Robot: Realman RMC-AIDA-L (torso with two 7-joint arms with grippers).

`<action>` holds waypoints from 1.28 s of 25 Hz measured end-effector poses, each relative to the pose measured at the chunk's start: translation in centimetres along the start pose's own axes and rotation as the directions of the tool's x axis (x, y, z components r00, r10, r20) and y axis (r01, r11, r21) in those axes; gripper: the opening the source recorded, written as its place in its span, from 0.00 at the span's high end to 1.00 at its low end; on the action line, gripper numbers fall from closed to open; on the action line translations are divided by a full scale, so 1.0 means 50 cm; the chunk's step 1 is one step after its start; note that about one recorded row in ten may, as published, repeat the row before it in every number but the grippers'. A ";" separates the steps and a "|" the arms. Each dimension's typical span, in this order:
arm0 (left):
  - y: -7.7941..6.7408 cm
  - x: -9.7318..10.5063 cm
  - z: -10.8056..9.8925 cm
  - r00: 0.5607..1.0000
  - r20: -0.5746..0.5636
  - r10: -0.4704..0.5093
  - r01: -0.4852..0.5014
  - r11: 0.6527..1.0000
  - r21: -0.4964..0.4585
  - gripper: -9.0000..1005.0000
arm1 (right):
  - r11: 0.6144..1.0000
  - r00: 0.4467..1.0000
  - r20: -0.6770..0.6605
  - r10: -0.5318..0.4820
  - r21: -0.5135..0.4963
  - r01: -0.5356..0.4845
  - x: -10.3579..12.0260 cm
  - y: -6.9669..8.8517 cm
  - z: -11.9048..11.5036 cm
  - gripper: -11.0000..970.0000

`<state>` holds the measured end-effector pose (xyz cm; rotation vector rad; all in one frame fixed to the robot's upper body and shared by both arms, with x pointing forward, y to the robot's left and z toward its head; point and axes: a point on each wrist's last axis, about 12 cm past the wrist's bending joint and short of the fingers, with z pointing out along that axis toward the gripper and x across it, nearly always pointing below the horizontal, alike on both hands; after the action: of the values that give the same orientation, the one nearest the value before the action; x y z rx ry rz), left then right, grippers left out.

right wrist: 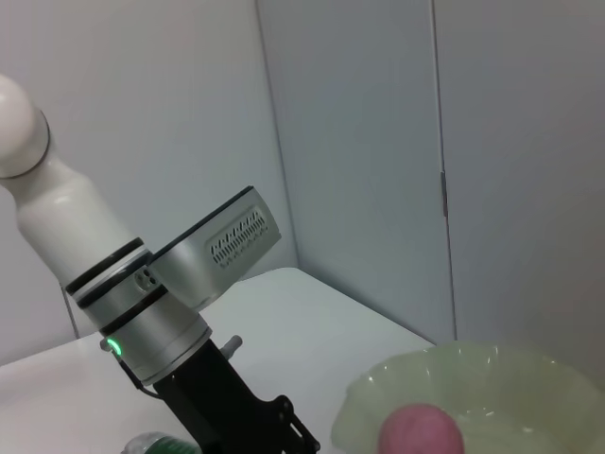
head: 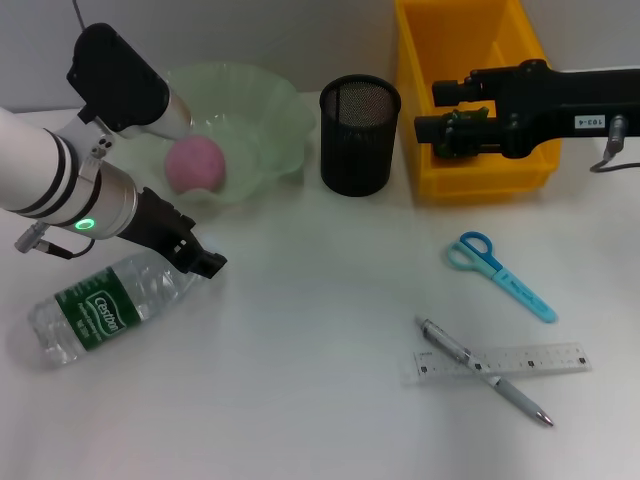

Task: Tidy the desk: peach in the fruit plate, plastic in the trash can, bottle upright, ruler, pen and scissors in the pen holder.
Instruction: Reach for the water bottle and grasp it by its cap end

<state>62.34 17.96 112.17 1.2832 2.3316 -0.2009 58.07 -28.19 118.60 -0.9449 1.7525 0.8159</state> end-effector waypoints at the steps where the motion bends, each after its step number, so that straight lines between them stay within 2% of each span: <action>1: 0.000 0.000 0.000 1.000 0.000 0.000 0.000 1.000 0.000 0.36 | 1.000 1.000 0.001 0.000 0.004 0.000 0.000 -0.001 0.000 0.39; 10: -0.005 -0.003 0.001 1.000 0.000 -0.006 0.006 1.000 0.013 0.36 | 1.000 1.000 -0.001 0.001 0.007 0.000 0.001 -0.002 0.000 0.39; 13: -0.007 -0.005 0.001 1.000 0.000 -0.017 0.017 1.000 0.016 0.44 | 1.000 1.000 -0.007 -0.001 0.008 0.001 0.001 -0.002 0.000 0.39; 32: -0.025 -0.025 0.001 1.000 0.004 -0.029 0.028 0.999 0.032 0.52 | 1.000 1.000 -0.015 -0.020 0.006 0.020 0.004 -0.002 -0.006 0.39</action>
<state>61.89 16.32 112.58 1.2639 2.3533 -0.2504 57.95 -28.55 118.49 -0.9646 1.7548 0.7922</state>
